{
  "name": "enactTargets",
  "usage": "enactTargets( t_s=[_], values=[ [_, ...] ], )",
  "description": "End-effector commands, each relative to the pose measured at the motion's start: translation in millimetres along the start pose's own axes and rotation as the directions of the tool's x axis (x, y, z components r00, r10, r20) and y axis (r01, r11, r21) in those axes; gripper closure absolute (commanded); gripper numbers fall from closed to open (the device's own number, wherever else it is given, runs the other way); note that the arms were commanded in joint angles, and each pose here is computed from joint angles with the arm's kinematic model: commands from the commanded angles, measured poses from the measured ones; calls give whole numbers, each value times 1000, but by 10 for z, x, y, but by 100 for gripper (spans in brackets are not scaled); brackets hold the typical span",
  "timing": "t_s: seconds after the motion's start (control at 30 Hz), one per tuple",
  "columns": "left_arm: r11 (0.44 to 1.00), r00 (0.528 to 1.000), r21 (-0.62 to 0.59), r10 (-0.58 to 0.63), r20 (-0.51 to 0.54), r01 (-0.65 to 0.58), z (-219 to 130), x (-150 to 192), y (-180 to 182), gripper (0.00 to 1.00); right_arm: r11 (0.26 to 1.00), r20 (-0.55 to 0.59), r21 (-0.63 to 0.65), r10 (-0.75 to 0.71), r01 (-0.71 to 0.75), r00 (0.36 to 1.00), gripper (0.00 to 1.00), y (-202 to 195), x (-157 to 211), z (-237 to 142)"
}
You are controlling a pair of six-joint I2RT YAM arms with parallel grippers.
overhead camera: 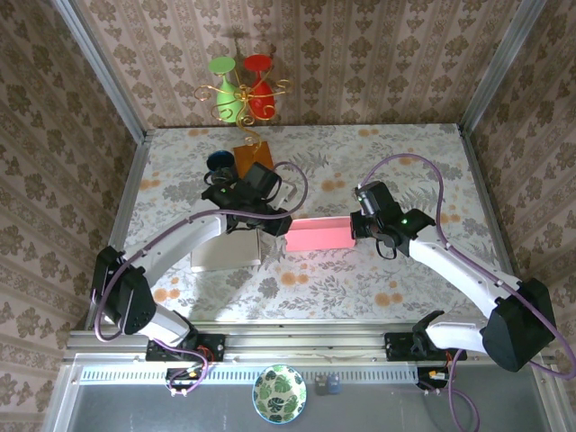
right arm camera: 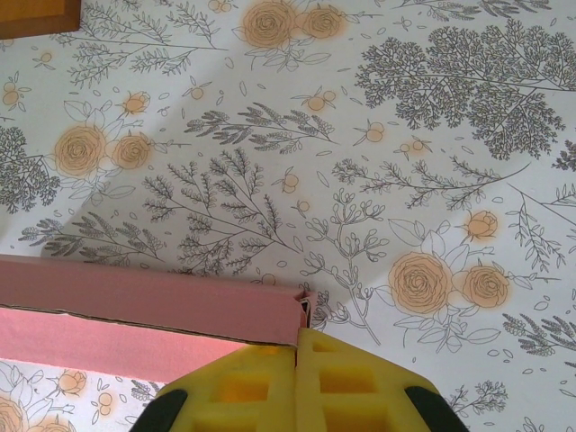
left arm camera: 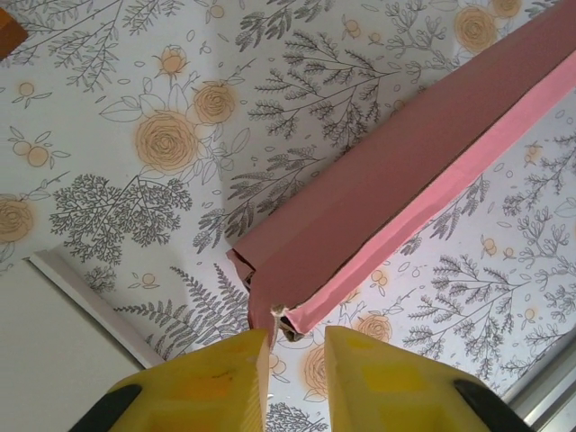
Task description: Fold the paper box
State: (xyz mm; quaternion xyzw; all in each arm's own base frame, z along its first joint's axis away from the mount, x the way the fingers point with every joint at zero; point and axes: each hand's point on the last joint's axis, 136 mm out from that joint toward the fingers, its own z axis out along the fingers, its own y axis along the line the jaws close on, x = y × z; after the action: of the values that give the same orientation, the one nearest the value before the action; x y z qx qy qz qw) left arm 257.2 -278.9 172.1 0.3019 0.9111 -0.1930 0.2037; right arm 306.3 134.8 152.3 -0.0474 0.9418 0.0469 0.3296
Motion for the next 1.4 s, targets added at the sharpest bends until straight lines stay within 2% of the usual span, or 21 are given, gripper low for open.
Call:
enactTargets(
  t_s=[0.0, 0.37, 0.6, 0.8, 0.9, 1.37],
  values=[
    [999, 999, -23, 36, 4, -36, -50, -75, 7, 79, 999, -84, 39, -5, 8, 996, 100, -58, 208, 52],
    [999, 999, -30, 31, -13, -32, 22, -83, 29, 84, 999, -83, 39, -4, 8, 997, 100, -54, 195, 59],
    [999, 1000, -27, 27, -14, -27, 40, -71, 24, 83, 999, -85, 38, -2, 5, 996, 100, -51, 202, 72],
    [999, 1000, -32, 17, 4, -17, -27, -77, 20, 73, 999, -84, 38, 1, 3, 996, 100, -51, 194, 68],
    [999, 1000, -32, 13, 7, -13, -45, -64, 24, 72, 999, -86, 38, -1, 5, 996, 100, -50, 196, 73],
    [999, 999, -34, 18, -29, -19, 76, -19, 45, 81, 999, -90, 36, 0, 3, 996, 100, -45, 205, 80]
  ],
)
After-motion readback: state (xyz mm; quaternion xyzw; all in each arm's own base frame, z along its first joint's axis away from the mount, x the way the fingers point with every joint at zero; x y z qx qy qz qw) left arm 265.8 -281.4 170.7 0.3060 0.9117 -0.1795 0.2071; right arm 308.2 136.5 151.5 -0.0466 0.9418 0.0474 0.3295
